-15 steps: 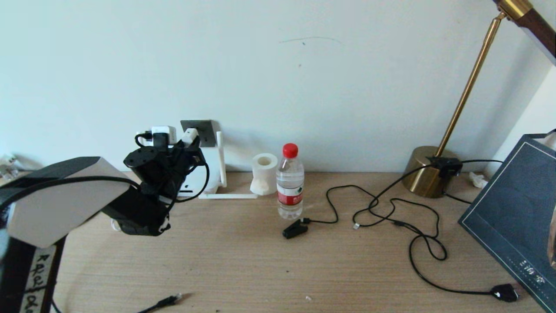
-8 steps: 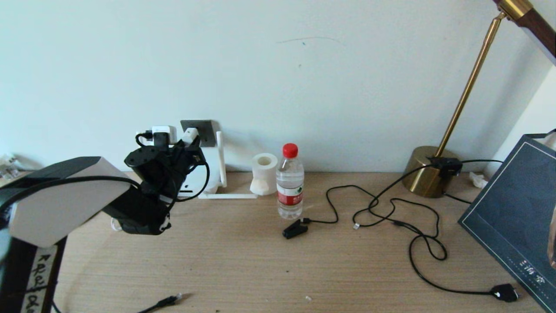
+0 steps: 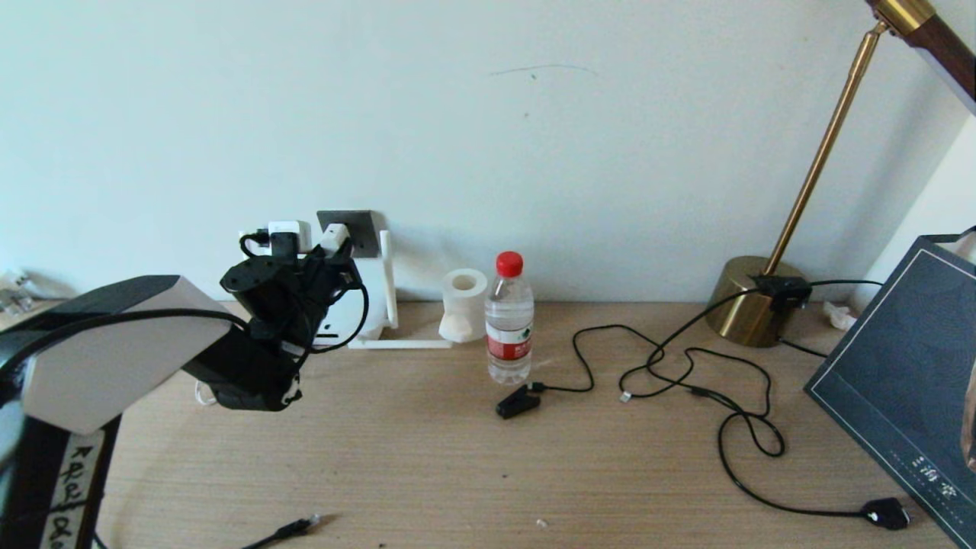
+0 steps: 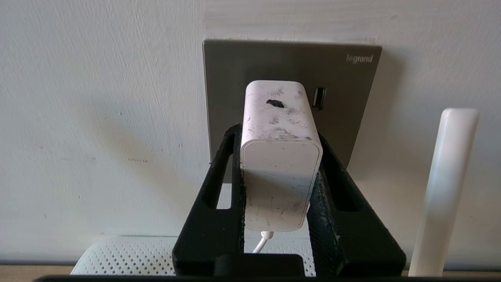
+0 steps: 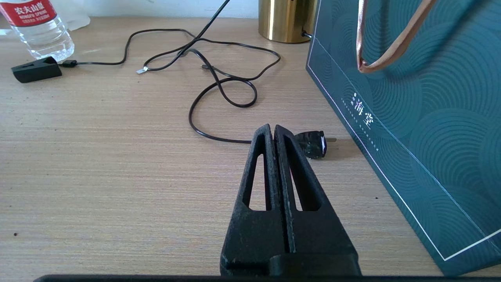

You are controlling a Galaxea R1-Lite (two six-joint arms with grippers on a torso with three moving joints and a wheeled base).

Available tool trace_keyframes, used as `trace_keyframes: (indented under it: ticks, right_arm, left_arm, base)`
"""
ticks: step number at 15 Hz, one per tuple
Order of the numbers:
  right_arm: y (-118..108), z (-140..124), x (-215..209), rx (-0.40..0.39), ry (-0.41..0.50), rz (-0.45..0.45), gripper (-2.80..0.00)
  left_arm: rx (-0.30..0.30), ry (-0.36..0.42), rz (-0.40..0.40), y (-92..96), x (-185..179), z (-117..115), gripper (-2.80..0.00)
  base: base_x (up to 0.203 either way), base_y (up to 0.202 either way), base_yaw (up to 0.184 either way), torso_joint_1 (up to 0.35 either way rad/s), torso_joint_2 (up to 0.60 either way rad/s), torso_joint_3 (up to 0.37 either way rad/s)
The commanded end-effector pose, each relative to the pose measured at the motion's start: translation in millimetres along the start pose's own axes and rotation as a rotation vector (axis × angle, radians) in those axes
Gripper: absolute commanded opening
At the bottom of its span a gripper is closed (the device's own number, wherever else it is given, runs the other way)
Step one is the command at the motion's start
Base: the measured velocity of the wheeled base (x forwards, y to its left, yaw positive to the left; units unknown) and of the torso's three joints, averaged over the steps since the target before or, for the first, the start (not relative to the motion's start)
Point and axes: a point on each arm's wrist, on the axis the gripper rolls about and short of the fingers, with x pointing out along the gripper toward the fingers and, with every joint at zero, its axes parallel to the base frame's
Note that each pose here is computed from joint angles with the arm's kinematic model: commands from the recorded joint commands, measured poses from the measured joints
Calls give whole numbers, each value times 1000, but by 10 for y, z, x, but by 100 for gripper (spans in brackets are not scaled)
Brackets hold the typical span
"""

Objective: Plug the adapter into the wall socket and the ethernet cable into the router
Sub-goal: Plug plug into socket

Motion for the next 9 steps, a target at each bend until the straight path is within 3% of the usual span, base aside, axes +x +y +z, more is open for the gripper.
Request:
trace_keyframes:
  ticks: [1, 9]
  right_arm:
    - [0, 1, 1, 0, 0, 0, -280]
    - [0, 0, 0, 0, -1, 0, -280]
  left_arm:
    - [0, -10, 1, 0, 11, 0, -280]
    - [2, -5, 1, 3, 64, -1, -280]
  base:
    - [0, 0, 0, 0, 0, 0]
    - [0, 0, 0, 0, 0, 0]
